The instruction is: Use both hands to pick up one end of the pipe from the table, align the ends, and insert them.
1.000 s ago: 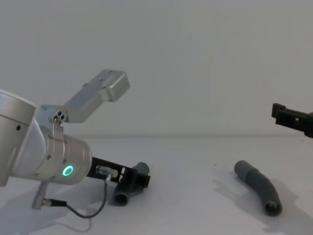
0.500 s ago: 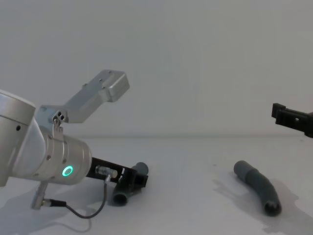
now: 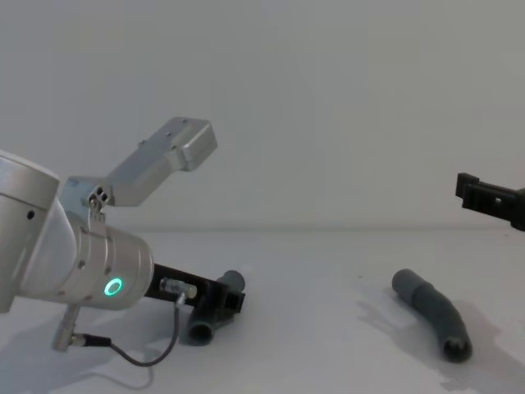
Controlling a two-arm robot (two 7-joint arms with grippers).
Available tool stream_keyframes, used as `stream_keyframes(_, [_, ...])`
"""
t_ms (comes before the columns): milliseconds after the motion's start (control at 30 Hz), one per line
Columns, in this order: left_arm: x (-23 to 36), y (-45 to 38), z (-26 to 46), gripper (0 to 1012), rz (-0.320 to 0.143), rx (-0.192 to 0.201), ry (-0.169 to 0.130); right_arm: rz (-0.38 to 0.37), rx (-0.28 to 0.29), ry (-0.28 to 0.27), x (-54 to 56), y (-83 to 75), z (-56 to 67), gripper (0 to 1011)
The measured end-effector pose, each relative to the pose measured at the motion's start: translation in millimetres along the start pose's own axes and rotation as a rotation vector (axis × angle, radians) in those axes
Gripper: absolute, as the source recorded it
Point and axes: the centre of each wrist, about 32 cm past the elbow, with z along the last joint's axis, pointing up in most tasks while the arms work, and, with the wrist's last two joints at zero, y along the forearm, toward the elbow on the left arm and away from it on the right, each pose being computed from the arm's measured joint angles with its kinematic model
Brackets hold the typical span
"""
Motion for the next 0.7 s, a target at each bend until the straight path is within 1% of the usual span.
stream_keyframes(700, [0.0,0.0,0.0,375,0.0,0.0,0.0,0.0,0.0,0.0,0.0,0.0,0.0,1004])
